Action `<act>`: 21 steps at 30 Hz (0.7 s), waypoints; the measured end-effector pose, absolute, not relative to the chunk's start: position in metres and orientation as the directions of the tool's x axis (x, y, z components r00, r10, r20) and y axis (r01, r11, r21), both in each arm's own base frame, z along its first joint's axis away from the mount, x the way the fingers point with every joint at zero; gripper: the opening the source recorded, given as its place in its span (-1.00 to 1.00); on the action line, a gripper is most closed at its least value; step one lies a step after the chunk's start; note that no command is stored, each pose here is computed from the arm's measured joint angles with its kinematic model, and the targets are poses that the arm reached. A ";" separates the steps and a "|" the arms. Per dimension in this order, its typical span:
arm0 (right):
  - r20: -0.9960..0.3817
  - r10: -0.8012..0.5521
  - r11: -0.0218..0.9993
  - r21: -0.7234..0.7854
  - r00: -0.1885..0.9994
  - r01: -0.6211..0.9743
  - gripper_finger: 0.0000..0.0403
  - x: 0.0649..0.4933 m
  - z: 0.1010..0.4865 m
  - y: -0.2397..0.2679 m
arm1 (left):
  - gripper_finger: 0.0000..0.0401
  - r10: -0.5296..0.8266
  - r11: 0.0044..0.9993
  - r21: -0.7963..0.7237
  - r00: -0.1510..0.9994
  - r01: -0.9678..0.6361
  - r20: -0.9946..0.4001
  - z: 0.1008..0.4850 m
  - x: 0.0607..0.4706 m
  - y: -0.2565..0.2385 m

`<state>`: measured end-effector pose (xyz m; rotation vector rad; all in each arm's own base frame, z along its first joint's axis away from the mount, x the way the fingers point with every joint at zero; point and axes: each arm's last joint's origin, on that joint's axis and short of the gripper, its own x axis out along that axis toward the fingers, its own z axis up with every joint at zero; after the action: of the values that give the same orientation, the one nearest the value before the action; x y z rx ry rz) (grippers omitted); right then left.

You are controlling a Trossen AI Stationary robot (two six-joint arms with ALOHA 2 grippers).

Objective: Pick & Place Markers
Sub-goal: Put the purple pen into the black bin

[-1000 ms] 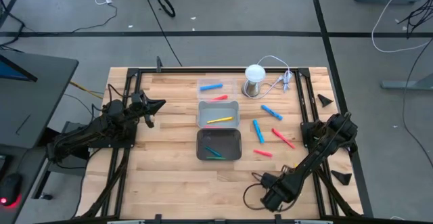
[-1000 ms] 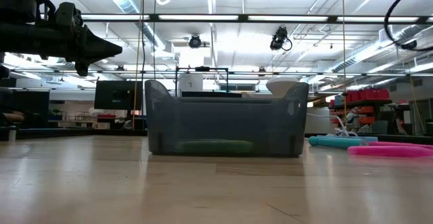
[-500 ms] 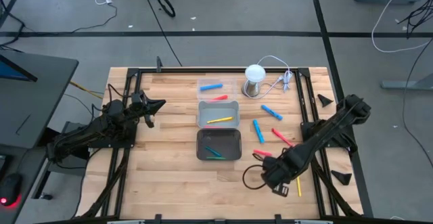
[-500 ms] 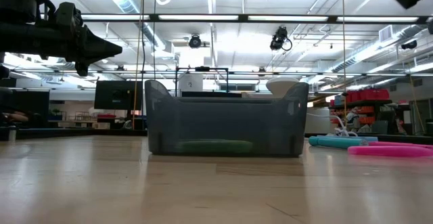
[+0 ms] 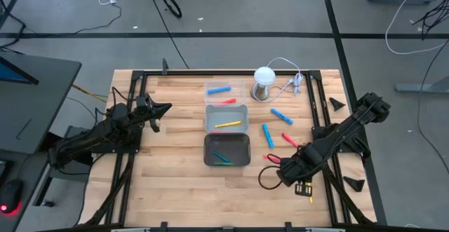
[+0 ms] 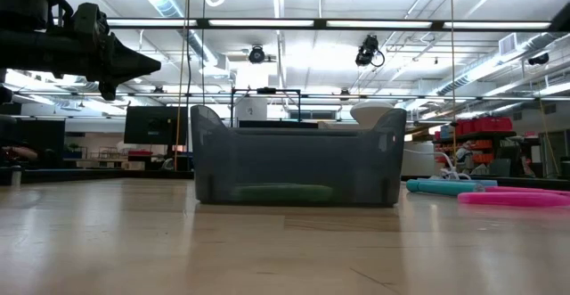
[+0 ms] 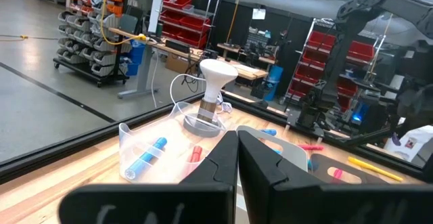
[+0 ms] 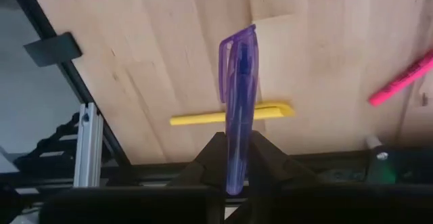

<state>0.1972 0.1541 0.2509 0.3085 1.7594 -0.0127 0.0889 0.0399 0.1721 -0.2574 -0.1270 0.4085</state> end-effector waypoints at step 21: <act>-0.987 0.115 0.978 0.093 -0.110 0.187 -0.82 0.291 0.279 0.092 | -0.93 0.407 0.886 -0.272 0.911 -0.376 0.070 0.172 0.089 0.040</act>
<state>0.2905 0.0918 0.2795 0.2299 1.6852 -0.0618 0.0889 0.0398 0.1721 -0.2570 -0.1267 0.4082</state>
